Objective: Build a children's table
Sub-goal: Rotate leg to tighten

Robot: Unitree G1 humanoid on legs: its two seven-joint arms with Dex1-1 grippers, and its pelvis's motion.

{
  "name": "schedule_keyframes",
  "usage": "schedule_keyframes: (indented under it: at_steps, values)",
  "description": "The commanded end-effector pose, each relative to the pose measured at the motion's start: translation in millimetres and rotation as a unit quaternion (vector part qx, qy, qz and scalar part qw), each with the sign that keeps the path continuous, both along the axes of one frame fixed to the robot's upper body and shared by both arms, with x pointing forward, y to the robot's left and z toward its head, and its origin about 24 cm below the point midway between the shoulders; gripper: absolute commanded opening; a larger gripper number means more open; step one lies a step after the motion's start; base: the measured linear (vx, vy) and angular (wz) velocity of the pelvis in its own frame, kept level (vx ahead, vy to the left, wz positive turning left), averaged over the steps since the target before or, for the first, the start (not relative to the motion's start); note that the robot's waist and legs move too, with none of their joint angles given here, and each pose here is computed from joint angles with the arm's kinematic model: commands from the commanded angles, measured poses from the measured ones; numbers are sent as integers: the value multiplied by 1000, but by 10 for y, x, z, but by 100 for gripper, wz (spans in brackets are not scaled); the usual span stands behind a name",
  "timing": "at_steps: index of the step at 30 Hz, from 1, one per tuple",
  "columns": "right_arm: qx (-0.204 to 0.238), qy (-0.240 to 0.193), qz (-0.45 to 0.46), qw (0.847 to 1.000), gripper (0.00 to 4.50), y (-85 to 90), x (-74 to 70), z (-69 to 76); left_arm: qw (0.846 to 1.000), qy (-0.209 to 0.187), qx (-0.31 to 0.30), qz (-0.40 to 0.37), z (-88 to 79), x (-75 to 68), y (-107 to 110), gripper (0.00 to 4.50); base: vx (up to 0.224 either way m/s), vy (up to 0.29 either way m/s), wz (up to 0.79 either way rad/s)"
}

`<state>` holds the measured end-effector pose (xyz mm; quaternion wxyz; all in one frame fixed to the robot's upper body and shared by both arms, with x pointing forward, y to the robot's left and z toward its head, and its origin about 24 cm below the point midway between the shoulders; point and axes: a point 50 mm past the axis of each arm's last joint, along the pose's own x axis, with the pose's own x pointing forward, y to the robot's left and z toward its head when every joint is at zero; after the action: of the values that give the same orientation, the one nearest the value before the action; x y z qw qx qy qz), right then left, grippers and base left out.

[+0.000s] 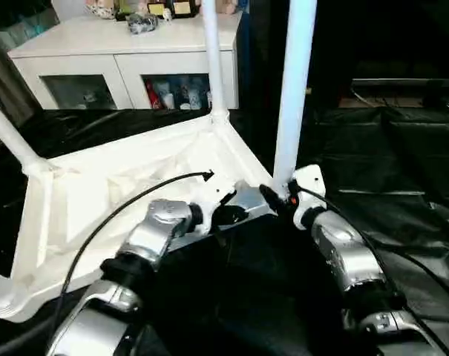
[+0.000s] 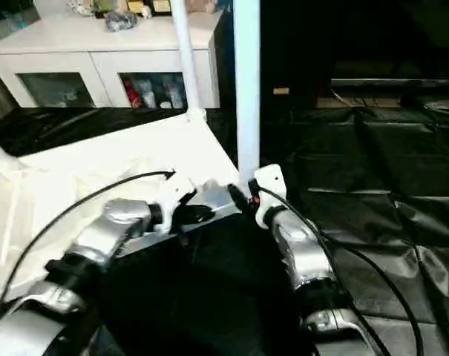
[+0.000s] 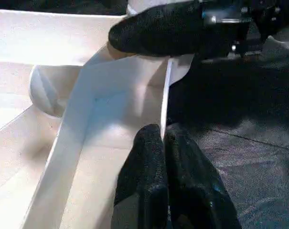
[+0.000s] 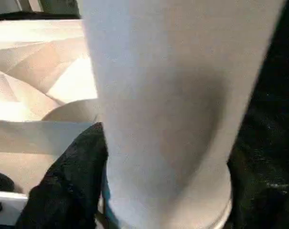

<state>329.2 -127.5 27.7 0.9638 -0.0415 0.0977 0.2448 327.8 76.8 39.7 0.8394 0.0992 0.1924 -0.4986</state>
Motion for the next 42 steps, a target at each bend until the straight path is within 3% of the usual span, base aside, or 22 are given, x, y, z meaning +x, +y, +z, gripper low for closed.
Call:
schedule_keyframes:
  at_steps: [1, 3, 15, 21, 31, 37, 39, 42]
  values:
    - [6, 42, 147, 988, 368, 462, -186, -151, 1000, -24, -9, 9, 102, 43, -170, 0, 0, 0, 0]
    - [-8, 34, 166, 986, 397, 374, -179, -123, 1000, -23, -6, -9, 102, 20, -112, 0, 0, 0, 0]
    - [-33, 3, 315, 949, 397, -209, -244, 176, 988, 27, 17, -148, 98, -257, 437, 0, 4, 0, 0]
    - [-29, 2, 352, 936, 397, -297, -275, 228, 985, 40, 14, -166, 138, -310, 600, 0, 0, 0, 0]
    - [-12, 13, 379, 925, 322, -317, -310, 241, 984, 49, 11, -173, 165, -322, 674, 0, 0, 0, 0]
    - [-1, 18, 378, 926, 279, -307, -340, 211, 985, 42, 8, -167, 156, -312, 617, 0, 0, 0, 0]
    - [6, 4, 359, 933, 273, -283, -337, 193, 989, 24, 8, -145, 148, -265, 549, 0, 0, 0, 0]
    - [8, 3, 276, 961, 272, -217, -255, 85, 996, -9, 14, -86, 111, -148, 381, 0, 0, 0, 0]
